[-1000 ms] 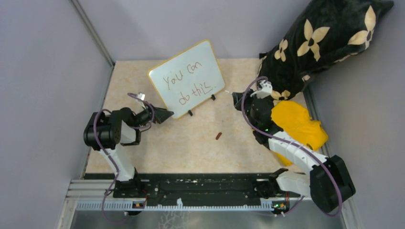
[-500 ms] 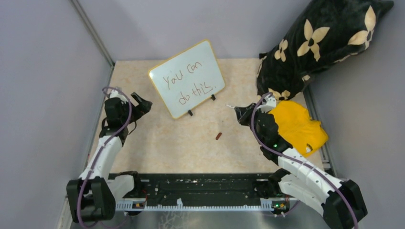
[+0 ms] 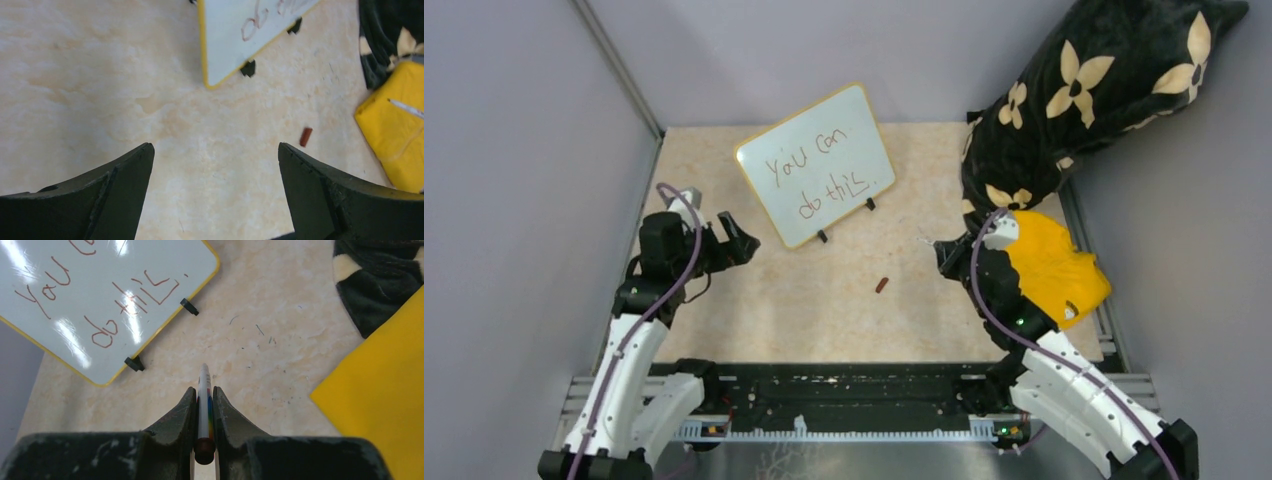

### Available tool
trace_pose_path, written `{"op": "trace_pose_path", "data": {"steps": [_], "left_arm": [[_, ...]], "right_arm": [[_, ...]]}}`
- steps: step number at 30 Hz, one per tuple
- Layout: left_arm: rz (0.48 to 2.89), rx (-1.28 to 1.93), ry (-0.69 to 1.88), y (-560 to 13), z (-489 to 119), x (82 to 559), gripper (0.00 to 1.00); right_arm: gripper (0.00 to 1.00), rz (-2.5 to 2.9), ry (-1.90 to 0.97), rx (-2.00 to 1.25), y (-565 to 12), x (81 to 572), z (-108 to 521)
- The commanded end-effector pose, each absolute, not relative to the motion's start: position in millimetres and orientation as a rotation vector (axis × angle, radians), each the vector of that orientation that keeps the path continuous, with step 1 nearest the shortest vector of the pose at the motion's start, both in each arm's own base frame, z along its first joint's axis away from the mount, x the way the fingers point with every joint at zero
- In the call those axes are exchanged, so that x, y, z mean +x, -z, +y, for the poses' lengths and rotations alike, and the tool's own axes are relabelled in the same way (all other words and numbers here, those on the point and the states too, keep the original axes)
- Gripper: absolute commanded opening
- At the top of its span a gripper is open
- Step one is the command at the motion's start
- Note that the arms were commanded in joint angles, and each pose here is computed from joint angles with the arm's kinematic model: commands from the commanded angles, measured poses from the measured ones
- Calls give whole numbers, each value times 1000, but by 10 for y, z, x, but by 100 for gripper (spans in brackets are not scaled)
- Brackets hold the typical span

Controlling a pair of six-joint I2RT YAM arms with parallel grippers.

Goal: Write a sentence on the whiteboard
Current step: Pick up the pen cap from the center of the board.

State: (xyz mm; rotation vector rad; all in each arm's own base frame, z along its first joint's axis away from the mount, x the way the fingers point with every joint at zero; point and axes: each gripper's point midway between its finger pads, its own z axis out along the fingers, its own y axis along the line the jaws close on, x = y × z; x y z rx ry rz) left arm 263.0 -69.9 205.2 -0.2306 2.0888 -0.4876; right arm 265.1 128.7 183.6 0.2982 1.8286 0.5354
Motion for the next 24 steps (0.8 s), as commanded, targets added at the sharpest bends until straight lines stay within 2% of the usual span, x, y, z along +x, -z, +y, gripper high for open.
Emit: {"op": "trace_pose_path", "data": {"steps": [1,4,9,12,15,17,20,22,24], "left_arm": [[2164,-2,536,-2091,-1084,2541,99],[2135,141,572,-2265,-1446,2537,99],[2134,335,469,-2328,-2082,2466,99],[2096,285,408,-2340,-2128,2599,99],[1938,181,407,-2447,-2103,2802,99],[1828,111,465,-2491,-2117,2862,99],[1667,252,666,-2679,-2398,2719,99],[1700,316,766,-2621,-2625,2661,99],[1799,539,858,-2410,-2971,2539,99]], "right_arm": [[0,1776,-476,304,-2066,2626,1143],[0,1775,-453,285,-2123,2613,1114],[0,1789,-415,261,-2140,2601,1075],[0,1808,-383,264,-2086,2590,1033],[0,1826,-364,267,-2013,2565,1000],[0,1830,-351,267,-1978,2546,972],[0,1839,-345,266,-1944,2516,951],[0,1852,-349,276,-1904,2488,941],[0,1867,-356,281,-1846,2449,936]]}}
